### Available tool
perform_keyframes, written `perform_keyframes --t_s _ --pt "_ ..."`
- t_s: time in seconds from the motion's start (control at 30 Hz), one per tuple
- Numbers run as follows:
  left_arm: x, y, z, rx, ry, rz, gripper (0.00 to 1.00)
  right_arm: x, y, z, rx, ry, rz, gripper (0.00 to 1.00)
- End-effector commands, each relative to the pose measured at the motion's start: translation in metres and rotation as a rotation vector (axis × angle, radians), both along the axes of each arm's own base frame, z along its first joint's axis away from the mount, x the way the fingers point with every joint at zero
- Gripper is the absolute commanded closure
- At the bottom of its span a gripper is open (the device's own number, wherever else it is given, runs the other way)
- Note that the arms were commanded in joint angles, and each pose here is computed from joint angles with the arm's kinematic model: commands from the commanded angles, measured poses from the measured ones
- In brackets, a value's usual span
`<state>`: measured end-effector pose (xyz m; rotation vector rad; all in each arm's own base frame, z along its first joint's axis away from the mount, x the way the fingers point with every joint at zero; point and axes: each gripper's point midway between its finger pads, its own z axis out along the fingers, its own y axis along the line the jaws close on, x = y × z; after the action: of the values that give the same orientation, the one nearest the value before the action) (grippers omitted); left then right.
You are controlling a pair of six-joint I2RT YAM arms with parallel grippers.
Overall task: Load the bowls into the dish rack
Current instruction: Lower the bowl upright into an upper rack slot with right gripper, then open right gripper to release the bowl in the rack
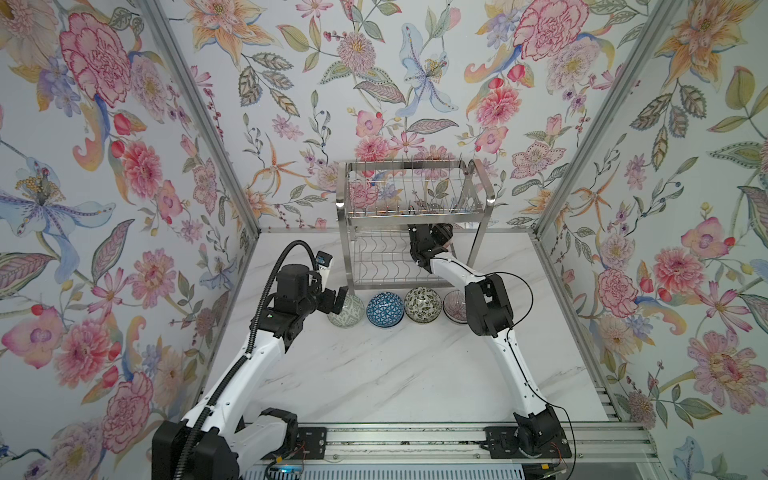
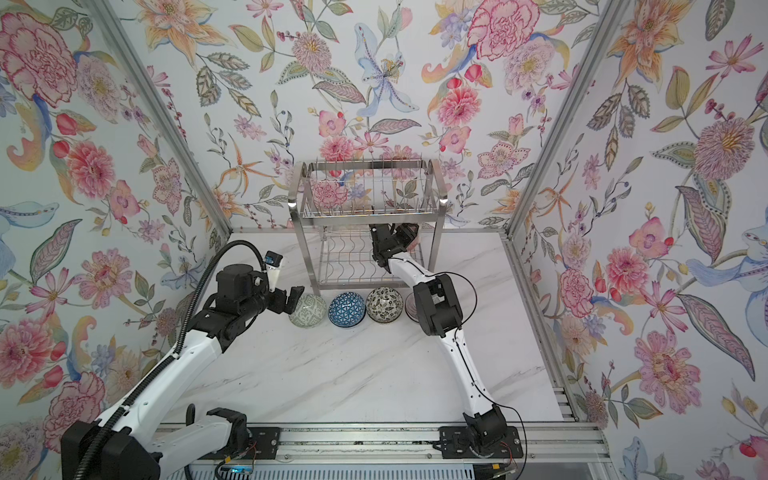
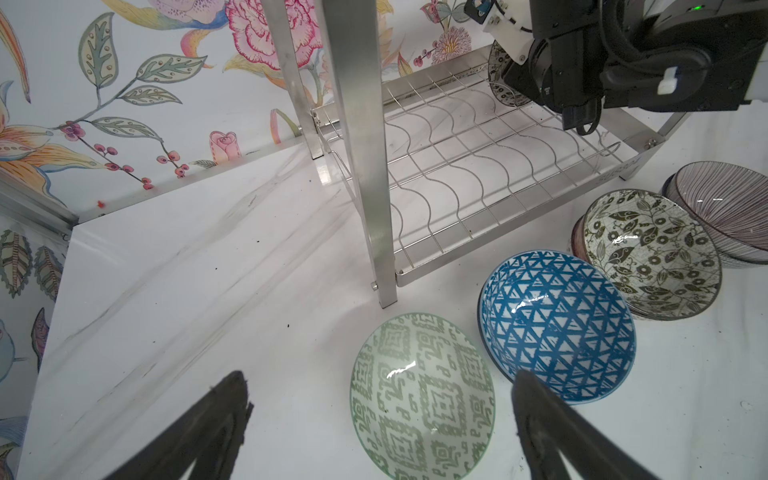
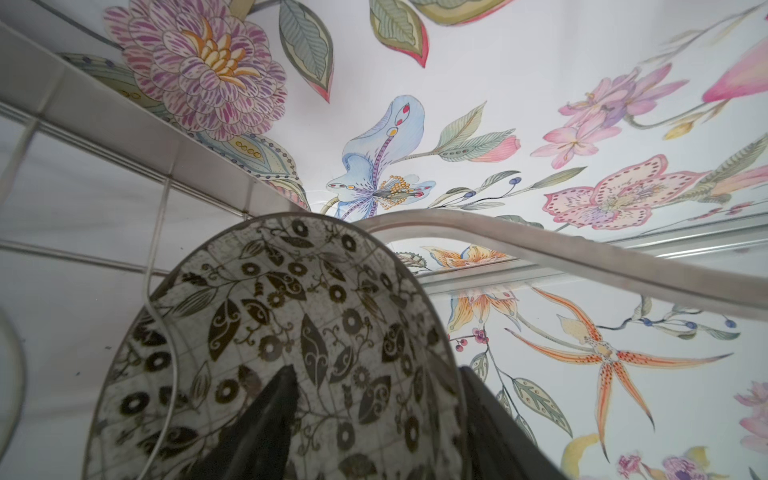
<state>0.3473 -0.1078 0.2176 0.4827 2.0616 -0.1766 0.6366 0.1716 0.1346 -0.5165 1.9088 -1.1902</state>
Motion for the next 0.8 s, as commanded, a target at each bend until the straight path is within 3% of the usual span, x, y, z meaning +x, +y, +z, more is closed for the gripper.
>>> perform_keyframes --t_s 0.0,0.23,0.77 --pt "-0.003 -0.002 -0.001 -0.023 0.008 -0.011 0.01 -0.008 0.002 0.038 0.027 -0.039 0.008 0.25" --pt "-0.004 -0.002 -0.001 -0.021 0.007 -0.011 0.01 -0.019 0.009 0.049 0.058 -0.042 0.04 0.01" --pt "-0.003 0.001 -0.004 -0.004 0.02 0.0 0.01 -0.099 0.068 0.046 0.24 0.051 0.25 0.01"
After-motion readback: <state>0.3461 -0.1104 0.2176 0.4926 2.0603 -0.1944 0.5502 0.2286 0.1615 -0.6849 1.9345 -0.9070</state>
